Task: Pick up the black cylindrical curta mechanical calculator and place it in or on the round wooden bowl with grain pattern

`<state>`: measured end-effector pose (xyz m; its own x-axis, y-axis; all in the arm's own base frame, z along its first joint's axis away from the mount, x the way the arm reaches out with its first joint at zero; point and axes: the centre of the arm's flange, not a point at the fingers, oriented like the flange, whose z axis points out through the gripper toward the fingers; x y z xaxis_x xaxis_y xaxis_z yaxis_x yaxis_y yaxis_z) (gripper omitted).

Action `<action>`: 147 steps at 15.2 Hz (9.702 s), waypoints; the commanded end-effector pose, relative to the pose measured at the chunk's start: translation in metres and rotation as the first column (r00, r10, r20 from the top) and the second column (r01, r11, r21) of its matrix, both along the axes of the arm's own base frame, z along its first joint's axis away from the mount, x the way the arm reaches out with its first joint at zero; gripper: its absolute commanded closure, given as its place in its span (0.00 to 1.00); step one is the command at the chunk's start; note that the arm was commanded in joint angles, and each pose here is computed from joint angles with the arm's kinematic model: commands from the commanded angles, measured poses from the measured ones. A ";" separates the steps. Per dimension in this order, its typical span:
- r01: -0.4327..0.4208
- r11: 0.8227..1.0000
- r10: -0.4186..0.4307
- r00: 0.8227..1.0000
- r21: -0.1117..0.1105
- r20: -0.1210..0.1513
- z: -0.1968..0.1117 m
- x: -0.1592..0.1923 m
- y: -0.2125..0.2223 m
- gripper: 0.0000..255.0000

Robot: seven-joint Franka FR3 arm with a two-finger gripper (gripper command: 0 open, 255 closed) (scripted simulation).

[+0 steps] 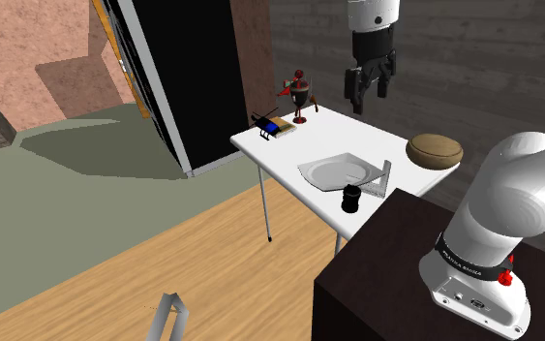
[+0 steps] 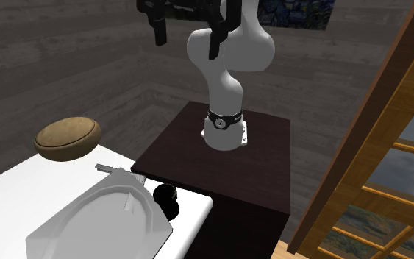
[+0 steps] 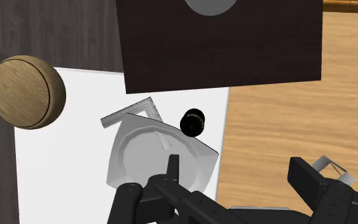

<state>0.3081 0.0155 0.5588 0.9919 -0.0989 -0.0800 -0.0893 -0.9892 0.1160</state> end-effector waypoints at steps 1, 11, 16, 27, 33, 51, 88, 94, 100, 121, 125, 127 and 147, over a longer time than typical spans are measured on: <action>0.000 1.000 0.000 1.000 0.000 0.000 0.000 0.000 0.000 0.00; -0.002 1.000 0.002 1.000 0.010 -0.014 -0.127 0.025 -0.028 0.00; -0.003 1.000 0.003 1.000 0.014 -0.021 -0.191 0.036 -0.042 0.00; -0.005 1.000 0.005 0.999 0.022 -0.033 -0.307 0.053 -0.065 0.00; -0.005 1.000 0.005 0.999 0.022 -0.033 -0.337 0.050 -0.067 0.00; -0.005 1.000 0.005 0.999 0.022 -0.033 -0.331 0.050 -0.067 1.00; -0.005 1.000 0.005 0.999 0.022 -0.033 -0.160 0.034 -0.131 1.00; -0.005 1.000 0.005 0.999 0.022 -0.033 -0.155 0.016 -0.208 1.00; -0.005 1.000 0.005 0.999 0.022 -0.033 -0.149 -0.003 -0.285 1.00; -0.005 1.000 0.005 0.999 0.022 -0.033 -0.147 -0.058 -0.515 1.00; -0.005 1.000 0.005 0.999 0.022 -0.033 -0.168 -0.058 -0.515 1.00; -0.005 1.000 0.005 0.999 0.022 -0.033 -0.179 -0.058 -0.515 1.00; -0.005 1.000 0.006 0.999 0.022 -0.033 -0.235 -0.059 -0.513 0.00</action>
